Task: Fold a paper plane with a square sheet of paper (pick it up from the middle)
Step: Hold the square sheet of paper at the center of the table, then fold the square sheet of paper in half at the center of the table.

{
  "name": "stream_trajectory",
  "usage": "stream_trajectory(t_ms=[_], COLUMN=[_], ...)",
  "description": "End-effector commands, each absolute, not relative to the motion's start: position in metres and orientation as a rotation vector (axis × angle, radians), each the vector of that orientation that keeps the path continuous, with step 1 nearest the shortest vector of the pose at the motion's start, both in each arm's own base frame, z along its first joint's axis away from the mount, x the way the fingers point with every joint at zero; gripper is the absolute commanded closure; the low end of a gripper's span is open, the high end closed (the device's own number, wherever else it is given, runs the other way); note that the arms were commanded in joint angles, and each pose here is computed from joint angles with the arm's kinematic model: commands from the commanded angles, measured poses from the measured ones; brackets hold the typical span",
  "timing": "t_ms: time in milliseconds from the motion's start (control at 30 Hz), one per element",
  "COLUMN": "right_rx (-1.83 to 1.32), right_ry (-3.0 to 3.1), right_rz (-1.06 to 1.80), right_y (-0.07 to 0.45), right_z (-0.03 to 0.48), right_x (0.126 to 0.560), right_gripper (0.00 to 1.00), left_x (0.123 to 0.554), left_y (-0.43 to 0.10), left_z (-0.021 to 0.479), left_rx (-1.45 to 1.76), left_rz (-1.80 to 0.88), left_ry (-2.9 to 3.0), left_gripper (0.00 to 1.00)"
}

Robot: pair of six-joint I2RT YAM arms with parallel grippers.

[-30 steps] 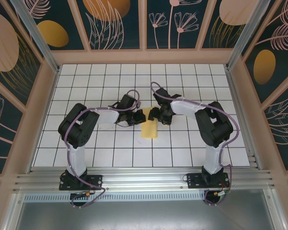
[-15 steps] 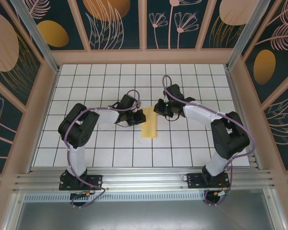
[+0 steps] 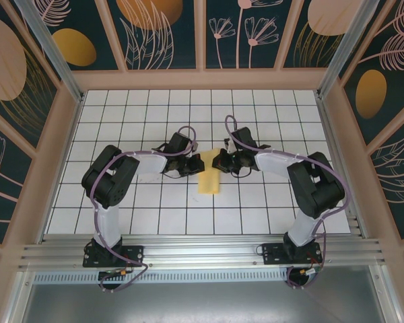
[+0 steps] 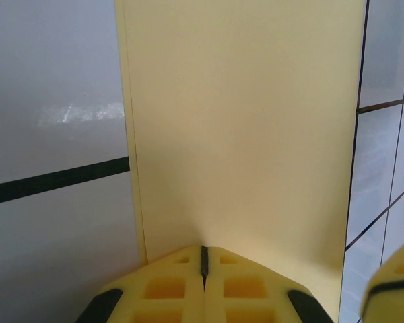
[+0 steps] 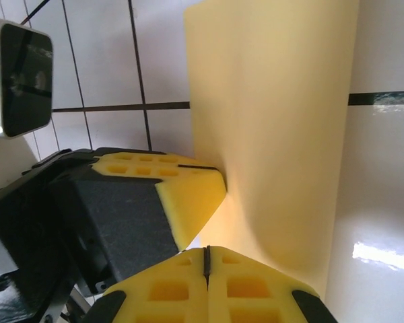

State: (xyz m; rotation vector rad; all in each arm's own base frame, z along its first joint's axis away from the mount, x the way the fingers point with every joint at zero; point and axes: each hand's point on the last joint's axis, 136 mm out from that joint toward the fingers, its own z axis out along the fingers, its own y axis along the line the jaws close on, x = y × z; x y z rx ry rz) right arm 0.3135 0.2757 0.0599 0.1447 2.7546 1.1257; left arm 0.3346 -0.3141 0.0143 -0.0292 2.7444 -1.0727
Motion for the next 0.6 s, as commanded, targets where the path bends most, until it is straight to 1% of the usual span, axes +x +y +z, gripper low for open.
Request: stream_trajectory(t_ms=[0,567], right_rx=[0.157,0.199], right_ry=[2.774,2.852], right_rz=[1.122,1.081], right_y=[0.271,0.241], right_z=[0.047,-0.007], right_x=[0.314,0.286], right_gripper=[0.98,0.98], left_x=[0.319,0.317], left_y=[-0.298,-0.296], left_z=[-0.020,-0.023], left_rx=[-0.046,-0.038], left_rz=[-0.946,-0.932], left_ry=[2.850,2.863], left_gripper=[1.00,1.00])
